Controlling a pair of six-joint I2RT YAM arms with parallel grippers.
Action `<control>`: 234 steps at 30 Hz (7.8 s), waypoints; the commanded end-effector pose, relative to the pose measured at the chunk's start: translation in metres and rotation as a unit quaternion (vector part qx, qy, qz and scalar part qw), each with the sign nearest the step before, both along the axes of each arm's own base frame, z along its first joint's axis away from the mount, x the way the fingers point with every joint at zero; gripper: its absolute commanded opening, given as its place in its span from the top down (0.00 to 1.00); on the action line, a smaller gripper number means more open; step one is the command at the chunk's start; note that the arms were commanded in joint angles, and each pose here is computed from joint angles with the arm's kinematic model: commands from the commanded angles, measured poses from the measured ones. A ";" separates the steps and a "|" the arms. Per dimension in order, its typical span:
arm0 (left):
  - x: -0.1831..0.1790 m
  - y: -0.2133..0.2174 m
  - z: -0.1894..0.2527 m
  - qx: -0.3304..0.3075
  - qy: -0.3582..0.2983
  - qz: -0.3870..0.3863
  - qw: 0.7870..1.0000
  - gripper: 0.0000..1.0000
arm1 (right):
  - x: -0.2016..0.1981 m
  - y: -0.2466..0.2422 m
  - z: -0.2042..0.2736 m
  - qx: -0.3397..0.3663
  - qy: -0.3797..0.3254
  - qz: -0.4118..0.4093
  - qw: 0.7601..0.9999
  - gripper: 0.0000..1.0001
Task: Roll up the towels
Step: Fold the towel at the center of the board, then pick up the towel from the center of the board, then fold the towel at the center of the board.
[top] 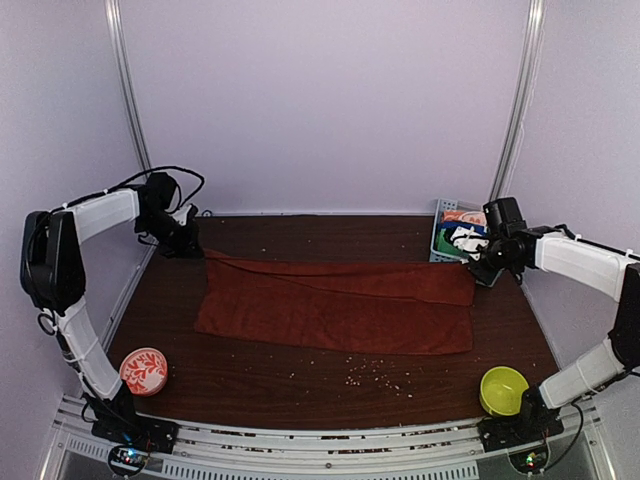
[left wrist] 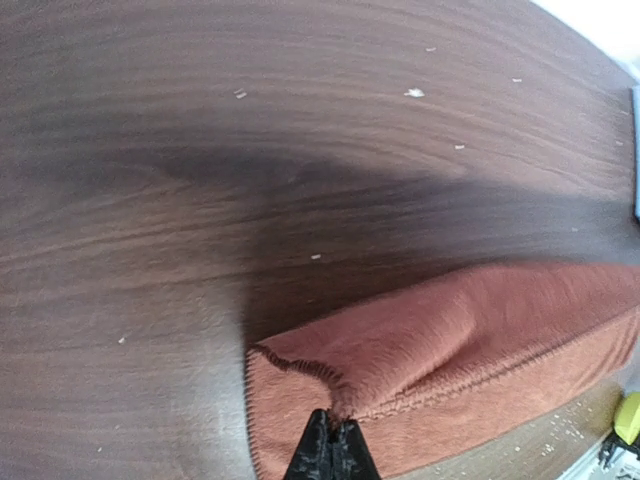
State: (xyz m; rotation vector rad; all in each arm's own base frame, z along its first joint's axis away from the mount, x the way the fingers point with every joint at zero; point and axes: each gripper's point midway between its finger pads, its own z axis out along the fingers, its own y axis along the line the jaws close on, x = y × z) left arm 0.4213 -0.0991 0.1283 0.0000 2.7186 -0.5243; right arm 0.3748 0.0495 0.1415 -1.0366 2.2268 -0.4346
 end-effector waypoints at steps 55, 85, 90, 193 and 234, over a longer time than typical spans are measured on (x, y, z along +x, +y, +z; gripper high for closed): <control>-0.099 0.003 -0.069 -0.004 0.161 -0.053 0.985 1.00 | -0.161 0.015 -0.086 0.064 0.232 0.157 0.958 1.00; -0.111 0.016 -0.053 0.028 0.162 -0.035 0.986 1.00 | -0.176 0.020 -0.082 0.036 0.264 0.192 0.944 0.99; -0.109 0.015 -0.072 0.027 0.188 -0.036 0.981 1.00 | -0.188 0.026 -0.094 0.023 0.289 0.211 0.934 0.99; -0.080 -0.007 -0.089 0.031 0.055 0.023 0.998 0.86 | -0.072 -0.040 -0.093 0.241 0.333 -0.206 0.888 1.00; -0.114 -0.017 -0.123 0.090 0.121 0.000 0.989 0.90 | -0.060 0.181 0.047 0.437 0.402 0.124 0.795 1.00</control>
